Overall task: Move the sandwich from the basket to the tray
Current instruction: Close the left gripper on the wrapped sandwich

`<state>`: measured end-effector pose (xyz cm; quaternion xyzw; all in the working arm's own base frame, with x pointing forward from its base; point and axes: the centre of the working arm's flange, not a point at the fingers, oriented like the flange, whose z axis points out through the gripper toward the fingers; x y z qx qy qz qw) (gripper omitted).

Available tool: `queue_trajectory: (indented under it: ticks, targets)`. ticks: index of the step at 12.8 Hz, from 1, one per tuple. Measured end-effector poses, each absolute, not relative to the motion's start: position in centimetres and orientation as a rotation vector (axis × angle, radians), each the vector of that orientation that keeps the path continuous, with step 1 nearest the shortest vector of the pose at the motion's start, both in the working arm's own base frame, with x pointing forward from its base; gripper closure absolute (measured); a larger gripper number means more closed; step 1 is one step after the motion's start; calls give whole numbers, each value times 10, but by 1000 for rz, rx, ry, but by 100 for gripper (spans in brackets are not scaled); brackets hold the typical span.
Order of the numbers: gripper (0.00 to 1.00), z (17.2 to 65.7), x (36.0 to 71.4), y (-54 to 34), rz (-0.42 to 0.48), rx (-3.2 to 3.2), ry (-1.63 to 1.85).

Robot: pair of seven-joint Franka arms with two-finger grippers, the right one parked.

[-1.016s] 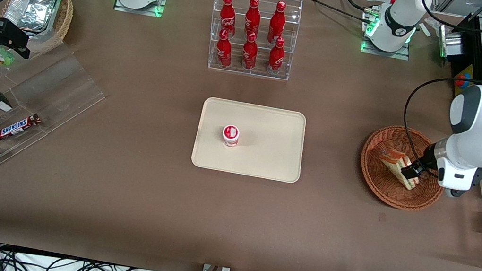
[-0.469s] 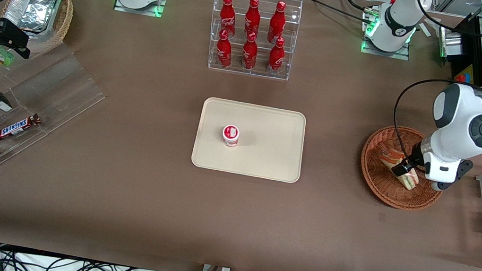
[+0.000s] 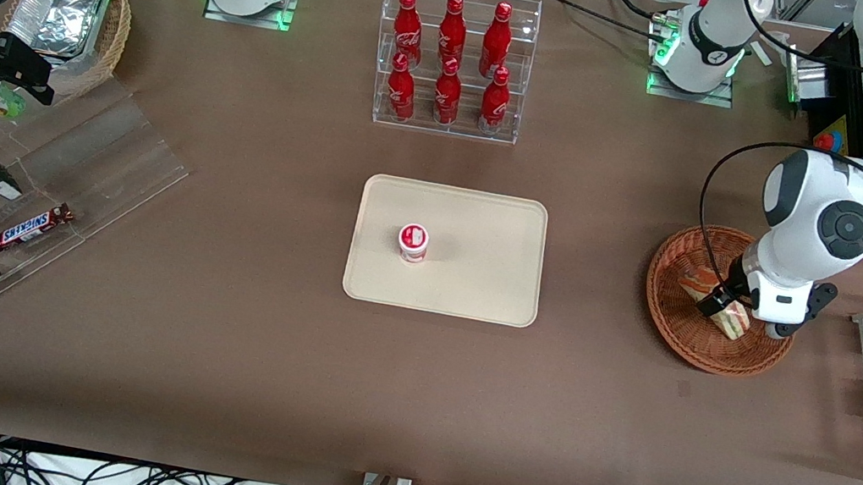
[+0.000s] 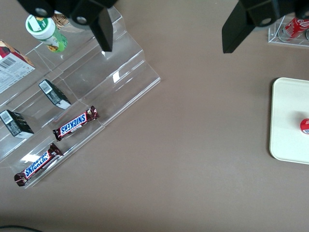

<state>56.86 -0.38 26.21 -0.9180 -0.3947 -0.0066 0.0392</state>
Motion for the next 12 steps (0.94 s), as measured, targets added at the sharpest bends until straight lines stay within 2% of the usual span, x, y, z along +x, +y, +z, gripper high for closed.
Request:
queue_trajectory:
  ticks: [3,8,9,12]
  targets:
    - [0,254,568,-4,-35,-2819,-1215]
    - [55,254,568,-4,-37,-2816,-1224]
    - [61,254,568,-4,-38,-2816,-1224]
    - [62,254,568,-4,-41,-2814,-1207]
